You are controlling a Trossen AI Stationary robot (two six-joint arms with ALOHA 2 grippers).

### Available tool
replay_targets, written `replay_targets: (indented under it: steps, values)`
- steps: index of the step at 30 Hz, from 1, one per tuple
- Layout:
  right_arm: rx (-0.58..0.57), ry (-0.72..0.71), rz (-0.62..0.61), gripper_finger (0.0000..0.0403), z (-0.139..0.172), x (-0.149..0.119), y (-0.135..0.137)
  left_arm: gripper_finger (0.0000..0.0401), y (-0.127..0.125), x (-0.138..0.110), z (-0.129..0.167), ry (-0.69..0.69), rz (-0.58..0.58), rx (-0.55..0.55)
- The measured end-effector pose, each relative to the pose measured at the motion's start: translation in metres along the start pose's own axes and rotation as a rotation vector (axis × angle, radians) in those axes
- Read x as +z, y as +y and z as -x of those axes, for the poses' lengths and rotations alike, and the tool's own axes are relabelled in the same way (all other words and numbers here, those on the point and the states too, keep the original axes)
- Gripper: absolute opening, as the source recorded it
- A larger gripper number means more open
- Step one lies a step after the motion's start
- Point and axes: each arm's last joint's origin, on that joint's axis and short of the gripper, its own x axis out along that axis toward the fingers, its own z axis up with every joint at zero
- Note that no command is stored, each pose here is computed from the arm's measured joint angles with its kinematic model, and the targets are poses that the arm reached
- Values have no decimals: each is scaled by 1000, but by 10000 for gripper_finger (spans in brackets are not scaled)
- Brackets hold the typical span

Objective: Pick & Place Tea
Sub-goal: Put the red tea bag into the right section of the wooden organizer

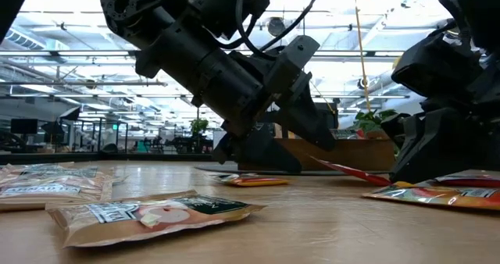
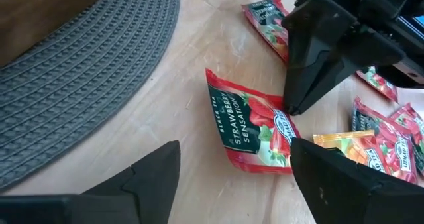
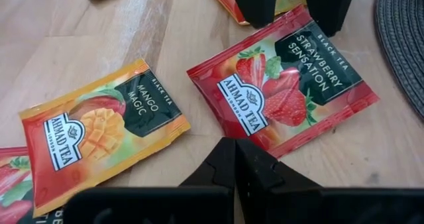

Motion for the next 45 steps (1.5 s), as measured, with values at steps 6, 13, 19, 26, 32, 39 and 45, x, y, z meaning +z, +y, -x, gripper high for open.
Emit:
replay_targets:
  steps: [6,13,19,26,32,39,45]
  values:
    - [1,-16,25,0,-1,5,2,286,-1,0,0,-9,-4,-5]
    - [11,-41,27,0,-1,7,3,275,-1,0,0,-15,-22,-5]
    - [12,-50,28,0,-1,8,3,275,-2,-1,0,-8,-31,-13]
    - [4,-53,21,0,-2,10,1,272,-4,-2,0,-7,-33,-17]
    - [9,-69,29,0,-2,11,1,273,-3,-2,0,-7,-32,-17]
    - [13,-82,36,0,-2,12,2,273,-3,-2,0,-7,-33,-16]
    - [16,-97,50,0,-2,14,2,273,-4,-3,0,-7,-38,-18]
